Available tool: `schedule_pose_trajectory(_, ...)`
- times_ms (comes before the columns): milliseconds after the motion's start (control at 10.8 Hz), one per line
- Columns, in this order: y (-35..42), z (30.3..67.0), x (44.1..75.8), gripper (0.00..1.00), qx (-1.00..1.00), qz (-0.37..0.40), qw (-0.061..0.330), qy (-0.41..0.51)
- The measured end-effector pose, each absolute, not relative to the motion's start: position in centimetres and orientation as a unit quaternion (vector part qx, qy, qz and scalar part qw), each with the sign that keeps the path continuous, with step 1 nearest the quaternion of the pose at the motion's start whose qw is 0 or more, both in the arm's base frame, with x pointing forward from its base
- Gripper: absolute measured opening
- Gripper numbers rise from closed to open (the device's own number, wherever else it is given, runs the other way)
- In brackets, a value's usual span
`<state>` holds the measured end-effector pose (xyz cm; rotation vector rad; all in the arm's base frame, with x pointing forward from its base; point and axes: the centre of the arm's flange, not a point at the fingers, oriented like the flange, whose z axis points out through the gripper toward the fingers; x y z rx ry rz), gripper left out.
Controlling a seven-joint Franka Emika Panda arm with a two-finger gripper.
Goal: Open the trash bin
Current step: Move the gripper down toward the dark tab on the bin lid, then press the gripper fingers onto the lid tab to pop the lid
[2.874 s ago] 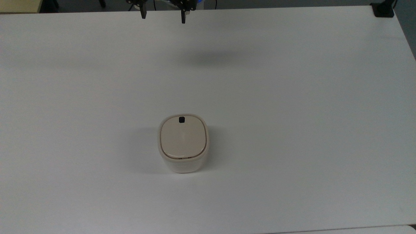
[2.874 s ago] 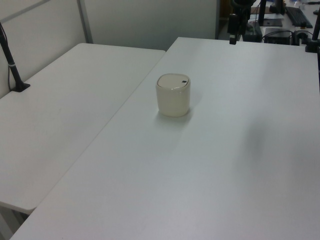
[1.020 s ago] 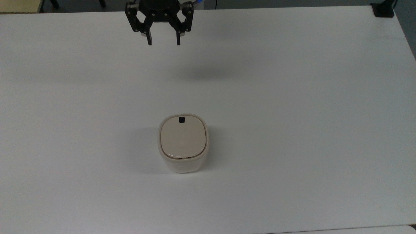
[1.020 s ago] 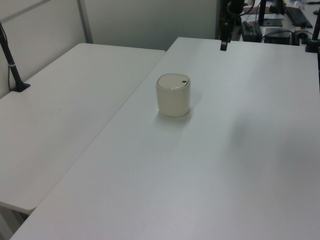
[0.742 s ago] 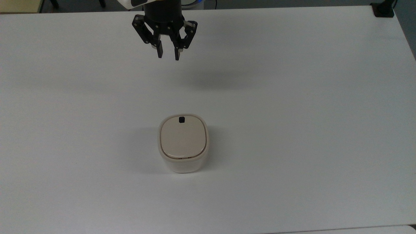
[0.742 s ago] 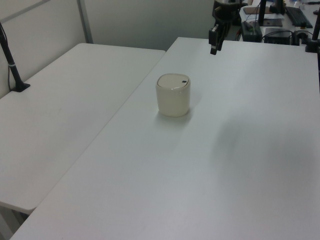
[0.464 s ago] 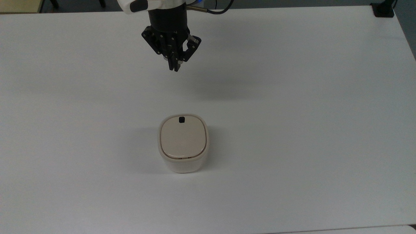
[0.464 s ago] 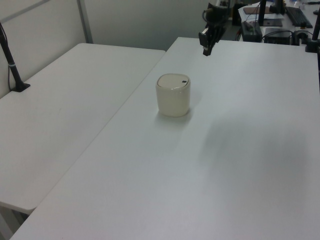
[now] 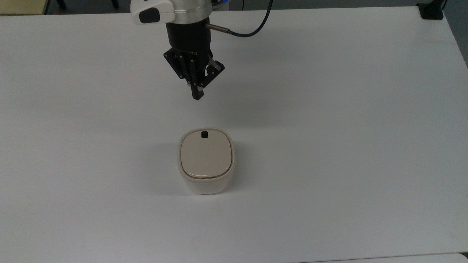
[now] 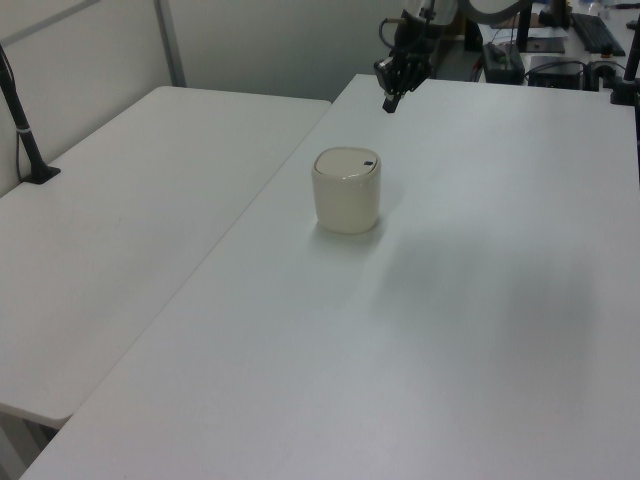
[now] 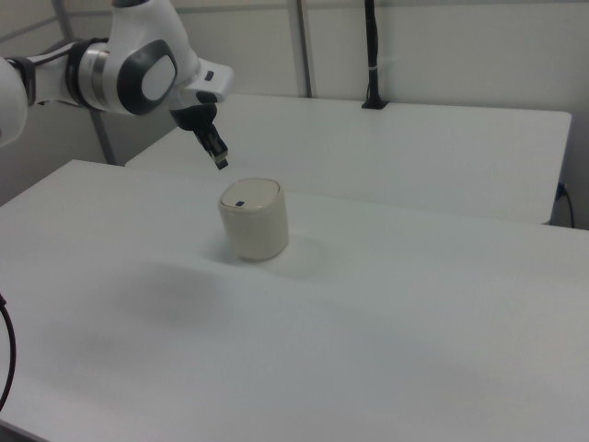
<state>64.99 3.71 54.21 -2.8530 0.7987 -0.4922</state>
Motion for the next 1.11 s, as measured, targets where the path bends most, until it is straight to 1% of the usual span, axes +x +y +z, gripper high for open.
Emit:
schedule_pose_trajectory(371,5.0,50.7,67.0,0.0,-0.941,-0.176,0.079,0.278)
schedule_pose_trajectory(927,6.0,45.9,69.0,0.0,-0.94,-0.186,0.081,0.273)
schedule_pose_trajectory(1113,5.9,44.7,69.4,0.0,-0.942,-0.19,0.074,0.268)
